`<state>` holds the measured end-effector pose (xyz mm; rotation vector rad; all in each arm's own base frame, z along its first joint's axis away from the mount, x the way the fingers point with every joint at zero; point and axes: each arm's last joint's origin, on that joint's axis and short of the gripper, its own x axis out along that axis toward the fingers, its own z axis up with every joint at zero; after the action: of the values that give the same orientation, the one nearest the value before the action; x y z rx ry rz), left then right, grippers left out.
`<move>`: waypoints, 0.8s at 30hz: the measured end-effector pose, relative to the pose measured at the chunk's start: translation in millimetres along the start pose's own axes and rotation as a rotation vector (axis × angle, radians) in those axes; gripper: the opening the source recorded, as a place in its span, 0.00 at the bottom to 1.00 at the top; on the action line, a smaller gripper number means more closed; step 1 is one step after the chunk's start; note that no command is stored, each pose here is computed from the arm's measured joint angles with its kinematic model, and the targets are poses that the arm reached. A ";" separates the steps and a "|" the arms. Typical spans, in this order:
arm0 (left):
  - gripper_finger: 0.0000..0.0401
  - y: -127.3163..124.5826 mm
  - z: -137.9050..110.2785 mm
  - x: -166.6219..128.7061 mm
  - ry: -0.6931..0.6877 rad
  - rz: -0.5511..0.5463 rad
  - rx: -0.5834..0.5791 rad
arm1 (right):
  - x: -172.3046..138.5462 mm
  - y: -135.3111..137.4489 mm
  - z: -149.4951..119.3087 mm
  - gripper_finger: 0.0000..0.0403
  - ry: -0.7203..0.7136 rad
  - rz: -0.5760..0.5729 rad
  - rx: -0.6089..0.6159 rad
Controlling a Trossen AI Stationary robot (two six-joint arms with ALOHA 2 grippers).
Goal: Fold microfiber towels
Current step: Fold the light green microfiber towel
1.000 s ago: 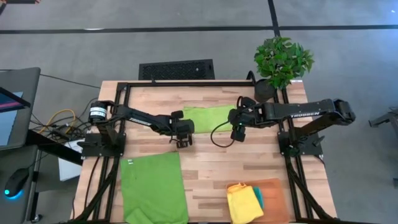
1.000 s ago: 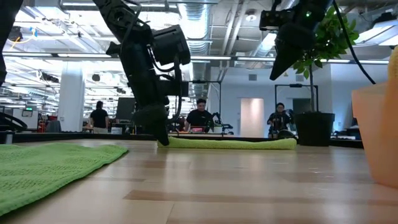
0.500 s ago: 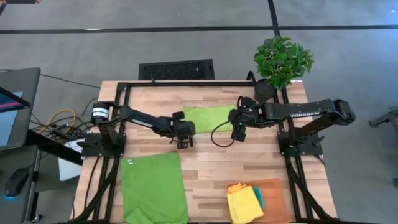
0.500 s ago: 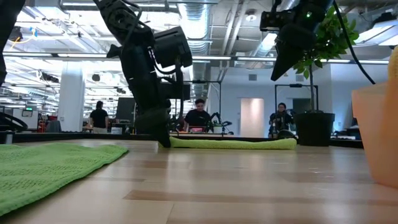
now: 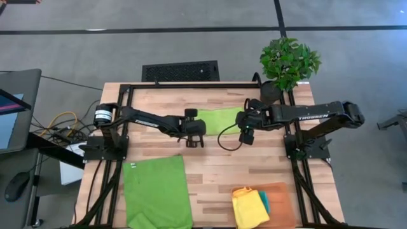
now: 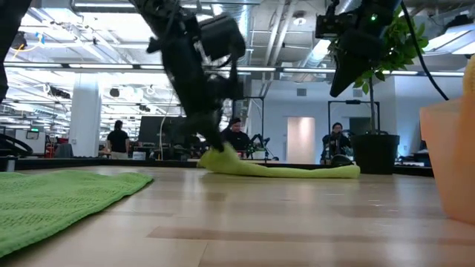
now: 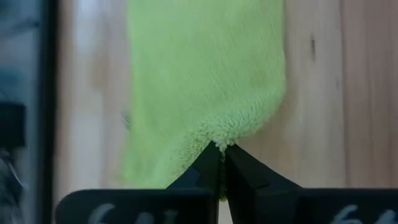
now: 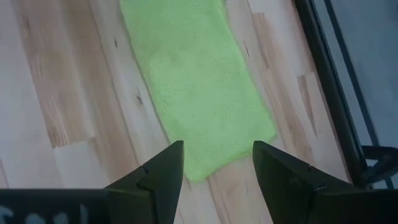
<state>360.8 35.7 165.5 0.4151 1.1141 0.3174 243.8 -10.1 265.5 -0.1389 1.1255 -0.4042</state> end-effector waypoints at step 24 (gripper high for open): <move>0.00 14.2 47.7 -6.8 -0.152 0.060 0.260 | 68.1 -30.9 -29.3 0.54 0.027 -0.038 0.179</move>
<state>401.0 37.4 195.7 0.6930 0.9978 0.1903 235.0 -61.8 204.8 0.0022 1.1087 -0.5401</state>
